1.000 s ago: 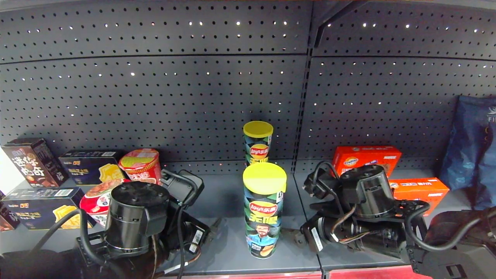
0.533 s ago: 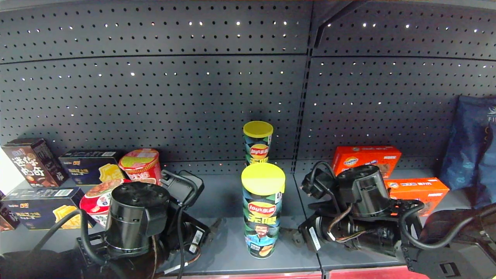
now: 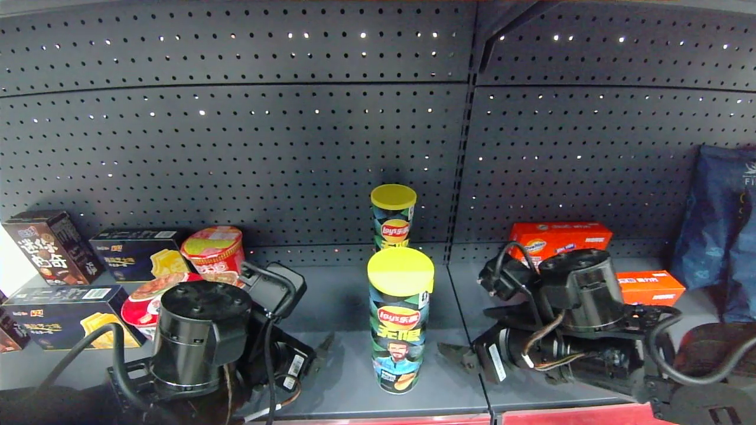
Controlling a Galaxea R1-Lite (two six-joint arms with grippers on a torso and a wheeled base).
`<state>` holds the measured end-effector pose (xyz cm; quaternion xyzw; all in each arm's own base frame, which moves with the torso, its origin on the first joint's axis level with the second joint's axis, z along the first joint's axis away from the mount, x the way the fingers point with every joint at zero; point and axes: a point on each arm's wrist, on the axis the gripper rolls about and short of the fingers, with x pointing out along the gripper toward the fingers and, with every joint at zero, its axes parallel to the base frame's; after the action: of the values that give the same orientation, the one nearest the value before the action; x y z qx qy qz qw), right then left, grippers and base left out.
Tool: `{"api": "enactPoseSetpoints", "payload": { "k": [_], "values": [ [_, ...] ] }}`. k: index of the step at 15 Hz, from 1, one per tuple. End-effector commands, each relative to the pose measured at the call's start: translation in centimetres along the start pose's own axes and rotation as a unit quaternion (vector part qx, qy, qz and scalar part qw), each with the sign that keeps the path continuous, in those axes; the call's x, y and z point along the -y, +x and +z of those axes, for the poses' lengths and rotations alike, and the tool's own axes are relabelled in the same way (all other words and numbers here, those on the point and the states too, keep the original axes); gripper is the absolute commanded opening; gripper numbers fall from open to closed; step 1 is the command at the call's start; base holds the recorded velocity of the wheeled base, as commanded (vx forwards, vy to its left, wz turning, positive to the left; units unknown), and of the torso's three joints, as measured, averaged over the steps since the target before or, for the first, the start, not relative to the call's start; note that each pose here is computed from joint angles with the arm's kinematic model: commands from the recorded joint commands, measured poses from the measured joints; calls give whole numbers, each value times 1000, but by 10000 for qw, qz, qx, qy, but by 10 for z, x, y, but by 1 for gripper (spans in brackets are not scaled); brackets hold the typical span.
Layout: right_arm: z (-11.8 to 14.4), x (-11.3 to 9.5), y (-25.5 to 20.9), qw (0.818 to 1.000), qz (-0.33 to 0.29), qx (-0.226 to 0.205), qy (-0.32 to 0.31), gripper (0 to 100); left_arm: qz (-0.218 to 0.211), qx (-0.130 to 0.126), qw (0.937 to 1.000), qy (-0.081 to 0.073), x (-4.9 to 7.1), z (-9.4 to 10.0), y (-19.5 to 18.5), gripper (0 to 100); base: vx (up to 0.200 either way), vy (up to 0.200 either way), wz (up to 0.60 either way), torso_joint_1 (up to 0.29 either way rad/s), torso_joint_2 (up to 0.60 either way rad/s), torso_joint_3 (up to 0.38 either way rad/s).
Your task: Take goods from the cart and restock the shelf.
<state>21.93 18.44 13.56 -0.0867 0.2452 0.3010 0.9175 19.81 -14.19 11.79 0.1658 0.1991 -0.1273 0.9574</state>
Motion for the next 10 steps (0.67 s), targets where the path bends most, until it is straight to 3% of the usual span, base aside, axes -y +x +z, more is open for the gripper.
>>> {"api": "enactPoseSetpoints", "payload": {
  "k": [1, 3, 5, 6, 8, 10],
  "values": [
    [15, 6, -42, 9979, -151, 605, 195, 100, 81, 492, 9985, -237, -13, 15, -23, 100, 0, 0, 0, 0, 0, 0],
    [24, 12, -69, 9927, -307, 1028, 552, 100, 319, 973, 9933, -540, -34, 28, -46, 100, 0, 0, 0, 0, 0, 0],
    [30, 27, -88, 9863, -583, 1370, 707, 100, 506, 1236, 9885, -708, -48, 31, -61, 100, 0, 0, 0, 0, 0, 0],
    [33, 41, -106, 9788, -884, 1649, 834, 100, 708, 1505, 9824, -854, -60, 35, -77, 100, 0, 0, 0, 0, 0, 0],
    [30, 58, -130, 9670, -1323, 1935, 999, 100, 1191, 1772, 9715, -1030, -82, 36, -94, 100, 0, 0, 0, 0, 0, 0],
    [13, 70, -156, 9542, -1819, 2073, 1162, 100, 1626, 1837, 9624, -1167, -96, 20, -112, 100, 0, 0, 0, 0, 0, 0]
  ]
}}
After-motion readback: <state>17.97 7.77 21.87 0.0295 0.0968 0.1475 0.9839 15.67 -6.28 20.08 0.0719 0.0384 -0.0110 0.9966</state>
